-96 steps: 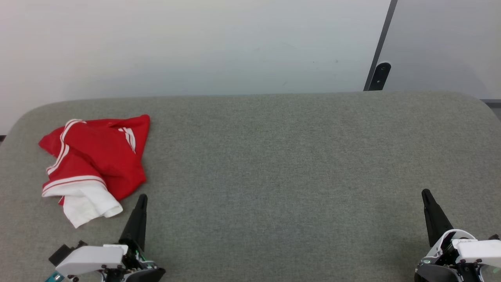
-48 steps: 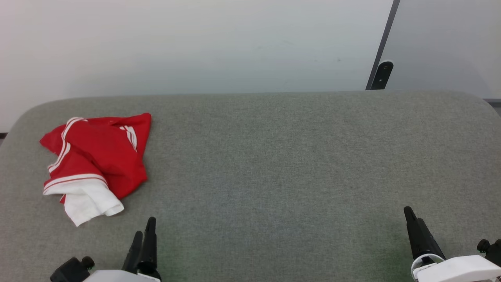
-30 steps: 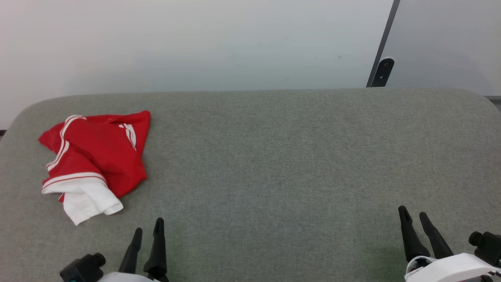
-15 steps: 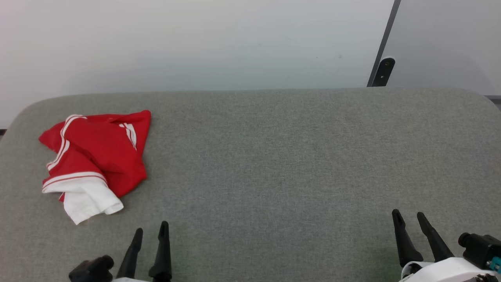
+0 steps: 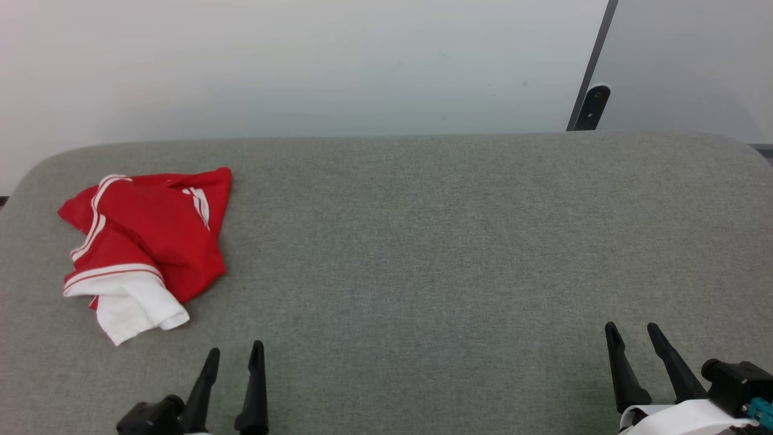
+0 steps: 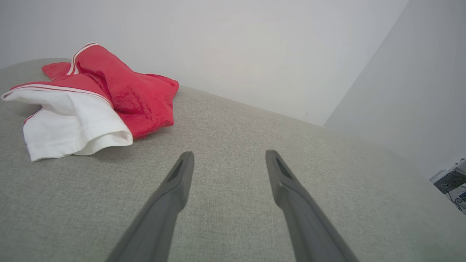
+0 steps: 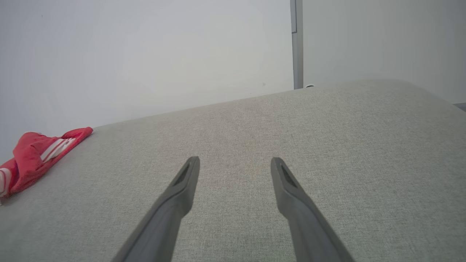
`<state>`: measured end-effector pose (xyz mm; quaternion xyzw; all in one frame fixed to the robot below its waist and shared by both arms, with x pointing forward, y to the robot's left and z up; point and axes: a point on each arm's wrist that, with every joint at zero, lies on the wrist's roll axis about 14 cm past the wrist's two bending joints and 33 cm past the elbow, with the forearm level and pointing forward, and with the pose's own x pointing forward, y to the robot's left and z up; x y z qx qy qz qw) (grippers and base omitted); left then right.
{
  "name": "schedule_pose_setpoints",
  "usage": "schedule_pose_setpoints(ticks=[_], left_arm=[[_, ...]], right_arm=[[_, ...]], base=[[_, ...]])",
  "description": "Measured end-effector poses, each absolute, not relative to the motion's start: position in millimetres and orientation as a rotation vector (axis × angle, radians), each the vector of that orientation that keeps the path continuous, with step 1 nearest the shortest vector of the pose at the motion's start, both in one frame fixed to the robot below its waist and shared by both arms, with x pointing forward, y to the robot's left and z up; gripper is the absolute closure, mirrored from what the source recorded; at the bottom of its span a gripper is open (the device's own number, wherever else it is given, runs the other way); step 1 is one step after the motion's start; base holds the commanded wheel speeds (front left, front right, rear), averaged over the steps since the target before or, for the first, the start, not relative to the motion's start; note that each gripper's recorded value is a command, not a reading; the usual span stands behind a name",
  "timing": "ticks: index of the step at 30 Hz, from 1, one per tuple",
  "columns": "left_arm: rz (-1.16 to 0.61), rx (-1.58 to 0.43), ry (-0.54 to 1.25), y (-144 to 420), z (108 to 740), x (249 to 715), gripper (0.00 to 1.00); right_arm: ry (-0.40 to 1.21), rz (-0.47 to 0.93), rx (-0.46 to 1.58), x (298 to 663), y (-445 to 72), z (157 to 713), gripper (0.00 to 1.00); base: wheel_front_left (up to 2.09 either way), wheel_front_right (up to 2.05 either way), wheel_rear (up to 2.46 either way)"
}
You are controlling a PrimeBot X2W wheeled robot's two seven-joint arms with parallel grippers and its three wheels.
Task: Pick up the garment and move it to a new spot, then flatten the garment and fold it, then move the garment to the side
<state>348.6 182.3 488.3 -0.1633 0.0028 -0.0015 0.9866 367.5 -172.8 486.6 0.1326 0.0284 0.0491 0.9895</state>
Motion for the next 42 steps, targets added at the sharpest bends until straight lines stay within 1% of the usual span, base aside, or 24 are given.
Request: schedule_pose_setpoints(ticks=[7, 13, 42], left_arm=[[-0.012, -0.276, 0.0, 181.1, 488.3, 346.5, 0.0], [-0.017, -0.237, -0.002, 180.4, 487.3, 345.5, 0.0], [-0.045, -0.107, -0.003, 175.3, 480.7, 333.1, 0.0]], right_arm=[[0.039, 0.101, 0.218, 367.3, -171.8, 489.3, 0.0], [0.03, 0.085, 0.216, 365.8, -174.4, 489.0, 0.0], [-0.017, 0.078, 0.109, 356.4, -175.2, 492.3, 0.0]], base=[[0.0, 0.0, 0.0], [0.0, 0.0, 0.0], [0.0, 0.0, 0.0]])
